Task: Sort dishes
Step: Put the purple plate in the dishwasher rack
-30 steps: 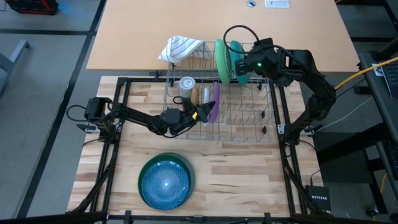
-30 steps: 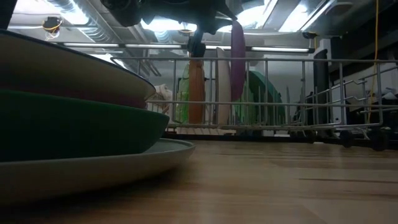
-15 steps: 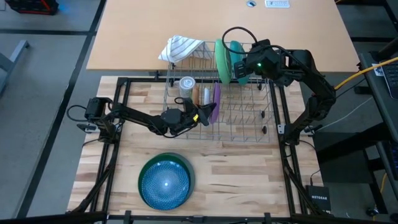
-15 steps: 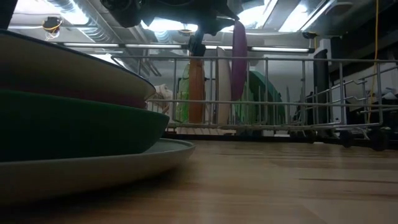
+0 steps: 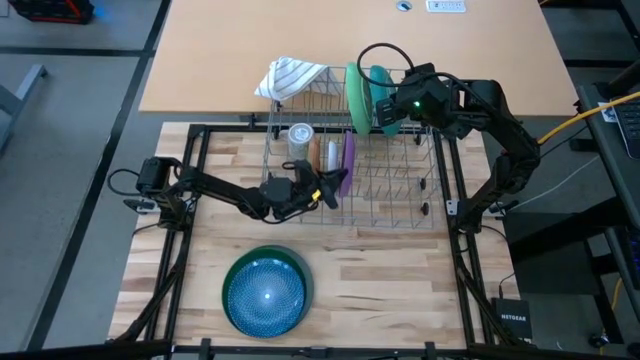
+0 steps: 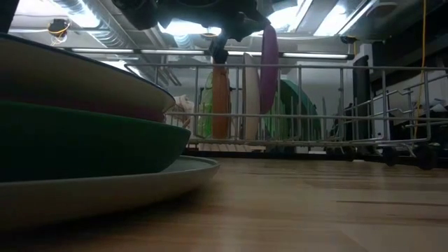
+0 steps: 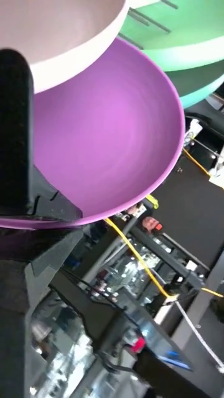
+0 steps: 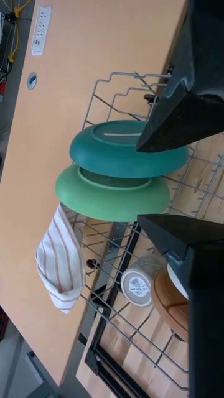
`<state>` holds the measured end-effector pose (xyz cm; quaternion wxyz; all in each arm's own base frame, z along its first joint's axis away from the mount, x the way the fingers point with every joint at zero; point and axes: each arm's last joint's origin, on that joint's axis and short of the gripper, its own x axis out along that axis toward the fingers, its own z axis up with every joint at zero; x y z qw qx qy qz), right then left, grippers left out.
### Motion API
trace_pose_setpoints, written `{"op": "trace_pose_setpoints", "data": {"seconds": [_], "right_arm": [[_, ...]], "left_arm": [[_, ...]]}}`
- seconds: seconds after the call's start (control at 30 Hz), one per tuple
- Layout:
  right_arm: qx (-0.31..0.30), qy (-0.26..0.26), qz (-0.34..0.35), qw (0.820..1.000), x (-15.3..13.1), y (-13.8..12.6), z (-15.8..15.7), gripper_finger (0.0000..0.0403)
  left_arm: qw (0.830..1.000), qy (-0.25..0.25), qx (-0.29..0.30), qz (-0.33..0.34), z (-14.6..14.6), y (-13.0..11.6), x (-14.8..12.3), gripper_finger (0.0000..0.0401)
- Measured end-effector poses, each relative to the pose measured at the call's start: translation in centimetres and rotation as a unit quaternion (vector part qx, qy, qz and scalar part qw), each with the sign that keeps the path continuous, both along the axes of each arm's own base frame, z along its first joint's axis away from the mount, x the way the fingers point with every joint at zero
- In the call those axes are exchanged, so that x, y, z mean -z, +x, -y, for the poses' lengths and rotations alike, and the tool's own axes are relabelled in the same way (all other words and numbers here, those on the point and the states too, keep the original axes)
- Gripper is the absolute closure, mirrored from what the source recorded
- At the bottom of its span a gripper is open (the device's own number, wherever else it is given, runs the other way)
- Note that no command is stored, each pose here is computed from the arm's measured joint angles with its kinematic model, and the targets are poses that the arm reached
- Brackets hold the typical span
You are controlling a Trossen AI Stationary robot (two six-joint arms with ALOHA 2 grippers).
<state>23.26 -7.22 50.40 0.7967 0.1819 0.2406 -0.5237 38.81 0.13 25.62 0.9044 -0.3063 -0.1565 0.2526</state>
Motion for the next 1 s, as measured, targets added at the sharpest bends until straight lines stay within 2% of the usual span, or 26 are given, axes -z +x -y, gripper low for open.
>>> {"op": "trace_pose_setpoints", "data": {"seconds": [0.33, 0.63, 0.9, 1.0], "right_arm": [[0.000, 0.000, 0.000, 1.000, 0.0, 0.0, 0.0, 0.0224], [0.000, 0.000, 0.000, 1.000, 0.0, 0.0, 0.0, 0.0224], [0.000, 0.000, 0.000, 1.000, 0.0, 0.0, 0.0, 0.0224], [0.000, 0.000, 0.000, 1.000, 0.0, 0.0, 0.0, 0.0224]], "left_arm": [[0.996, 0.075, -0.011, -0.050, 0.2, 0.0, 0.0, 0.0383], [0.995, 0.074, -0.024, -0.069, 0.1, 0.0, 0.3, 0.0383], [0.991, 0.075, -0.011, -0.106, 0.7, 0.0, 1.0, 0.0383], [0.990, 0.079, -0.004, -0.119, 1.0, 0.0, 1.3, 0.0367]]}}
